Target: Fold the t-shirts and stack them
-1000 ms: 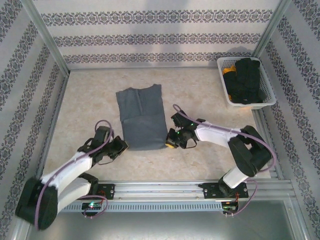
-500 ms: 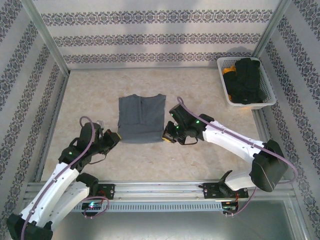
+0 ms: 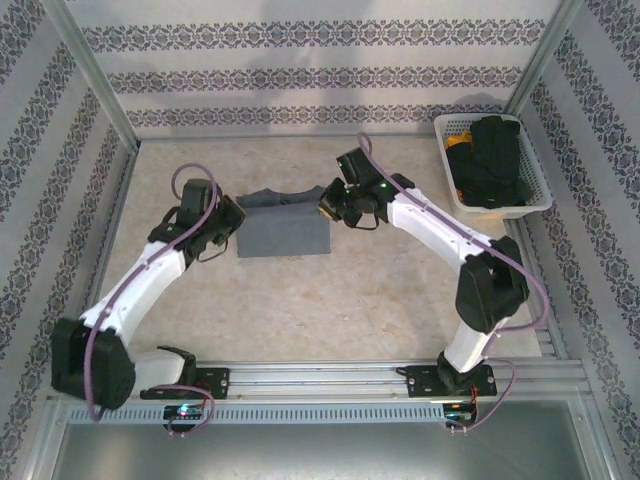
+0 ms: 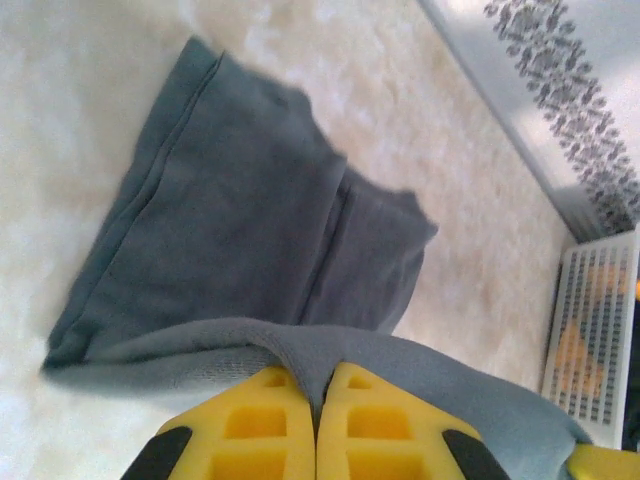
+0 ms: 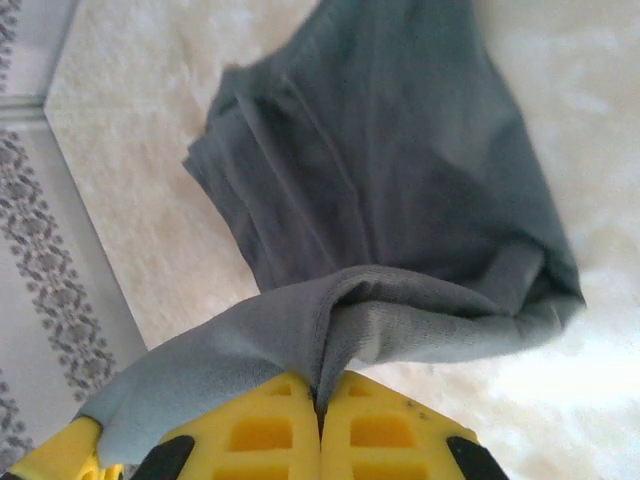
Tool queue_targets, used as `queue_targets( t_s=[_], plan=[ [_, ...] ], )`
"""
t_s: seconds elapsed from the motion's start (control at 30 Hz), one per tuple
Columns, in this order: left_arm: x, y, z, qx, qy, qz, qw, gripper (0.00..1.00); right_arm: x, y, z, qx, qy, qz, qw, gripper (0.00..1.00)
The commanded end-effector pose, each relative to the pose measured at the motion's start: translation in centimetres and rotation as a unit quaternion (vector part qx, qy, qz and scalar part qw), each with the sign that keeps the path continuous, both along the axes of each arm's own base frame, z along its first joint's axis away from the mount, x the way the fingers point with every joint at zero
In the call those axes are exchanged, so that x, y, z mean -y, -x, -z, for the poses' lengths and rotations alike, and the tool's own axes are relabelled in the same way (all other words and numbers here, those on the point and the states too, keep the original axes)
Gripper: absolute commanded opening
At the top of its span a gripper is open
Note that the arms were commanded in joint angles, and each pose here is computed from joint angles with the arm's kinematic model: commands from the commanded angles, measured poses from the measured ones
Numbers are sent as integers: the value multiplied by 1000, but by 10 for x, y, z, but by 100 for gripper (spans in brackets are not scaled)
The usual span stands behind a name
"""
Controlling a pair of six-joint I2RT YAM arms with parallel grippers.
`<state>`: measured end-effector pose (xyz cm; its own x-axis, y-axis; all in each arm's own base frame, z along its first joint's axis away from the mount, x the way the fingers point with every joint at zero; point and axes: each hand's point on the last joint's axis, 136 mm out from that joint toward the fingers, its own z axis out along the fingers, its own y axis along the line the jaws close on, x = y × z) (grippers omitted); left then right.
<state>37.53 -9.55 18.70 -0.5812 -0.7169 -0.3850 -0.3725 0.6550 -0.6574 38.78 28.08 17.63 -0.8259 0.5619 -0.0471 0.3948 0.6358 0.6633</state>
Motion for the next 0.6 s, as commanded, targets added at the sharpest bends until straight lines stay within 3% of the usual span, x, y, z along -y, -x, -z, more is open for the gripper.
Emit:
queue_targets(
  t_s=[0.0,0.17,0.33,0.5,0.57],
  plan=[
    [-9,-49,-10,56,-7,-2,998,0,-1,-44,2,25,-14,27,999,0],
    [-29,-104,33,57,1,-19,998,0,-10,-102,33,47,-22,24,998,0],
    [-28,-152,53,73,29,-2,997,3,-11,-143,65,47,-19,26,998,0],
    [-25,-170,67,63,30,23,997,32,6,-159,83,47,-8,46,998,32],
    [-33,-164,64,63,28,14,997,49,11,-164,73,64,-10,43,997,47]
  ],
)
